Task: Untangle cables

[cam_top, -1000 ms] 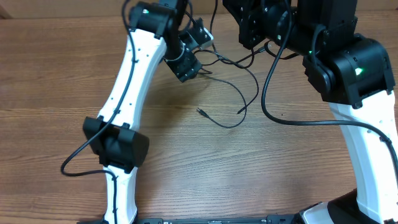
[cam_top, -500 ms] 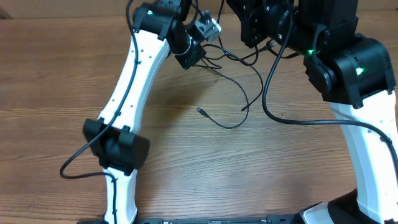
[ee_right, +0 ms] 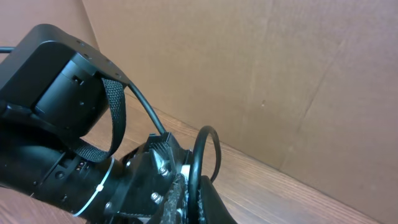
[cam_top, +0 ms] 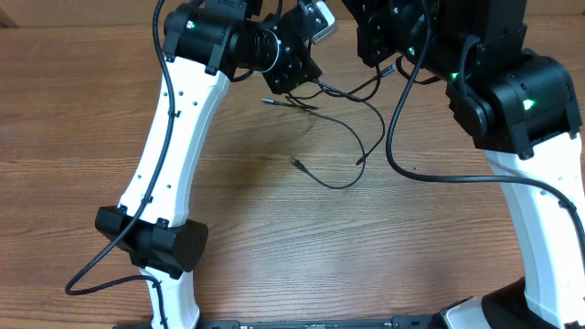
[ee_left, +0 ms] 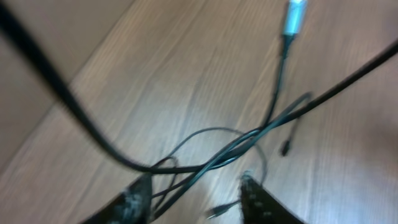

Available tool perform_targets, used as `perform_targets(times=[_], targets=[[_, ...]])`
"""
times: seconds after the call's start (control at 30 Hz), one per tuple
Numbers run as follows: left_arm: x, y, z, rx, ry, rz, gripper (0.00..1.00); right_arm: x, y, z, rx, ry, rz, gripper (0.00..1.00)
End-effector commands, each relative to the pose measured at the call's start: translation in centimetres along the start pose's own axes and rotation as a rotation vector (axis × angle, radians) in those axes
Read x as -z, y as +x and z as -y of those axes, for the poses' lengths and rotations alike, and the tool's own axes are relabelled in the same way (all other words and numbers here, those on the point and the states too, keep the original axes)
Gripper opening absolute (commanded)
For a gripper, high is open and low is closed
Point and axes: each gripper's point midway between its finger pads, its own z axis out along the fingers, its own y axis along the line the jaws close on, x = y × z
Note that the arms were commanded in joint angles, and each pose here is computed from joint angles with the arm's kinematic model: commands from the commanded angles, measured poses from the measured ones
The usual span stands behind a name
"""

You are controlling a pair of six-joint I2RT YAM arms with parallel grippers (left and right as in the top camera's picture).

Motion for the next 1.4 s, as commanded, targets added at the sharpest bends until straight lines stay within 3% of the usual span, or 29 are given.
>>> perform_targets(times=[0.0, 0.3, 0.57, 0.73, 1.07, 1.13, 1.17, 1.2, 1.23, 1.37], targets=[[-0.3, -0.6, 1.3, 0.012, 0.093, 0.047, 0.50, 1.4, -1.9, 0.9, 0.038, 0.062, 0.061, 0.04], [-0.3, 1.3, 0.4, 0.056, 0.024, -0.049, 0.50, 4.8, -6.0, 5.9, -0.018, 0.146, 0.218, 0.04], [-0.4, 0.6, -0.1, 0.038, 0.002, -0.023, 0.58, 6.0, -7.5, 2.2, -0.024, -0.098, 0.267, 0.04], [-0.5, -3.1, -0.7, -0.054, -0.027, 0.117, 0.63, 7.1, -9.2, -0.3, 0.040, -0.235, 0.340, 0.04], [-3.8, -4.3, -3.4, -0.046, -0.066, 0.175, 0.64, 9.9, -12.2, -0.9, 0.119, -0.223, 0.479, 0.04], [-4.4, -4.4, -3.7, -0.044, -0.059, 0.183, 0.58, 10.7, -12.9, -0.9, 0.136, -0.216, 0.510, 0.04], [-4.6, -4.4, -3.8, -0.038, -0.059, 0.187, 0.41, 11.1, -13.2, -0.9, 0.143, -0.212, 0.524, 0.04], [-4.6, -4.5, -3.8, -0.038, -0.060, 0.190, 0.10, 11.4, -13.4, -0.9, 0.148, -0.209, 0.533, 0.04], [-4.6, -4.6, -3.8, -0.039, -0.060, 0.193, 0.04, 11.5, -13.4, -0.9, 0.149, -0.207, 0.534, 0.04], [-3.5, -4.9, -4.3, 0.003, -0.102, 0.198, 0.04, 11.3, -12.9, -0.4, 0.129, -0.187, 0.509, 0.04]])
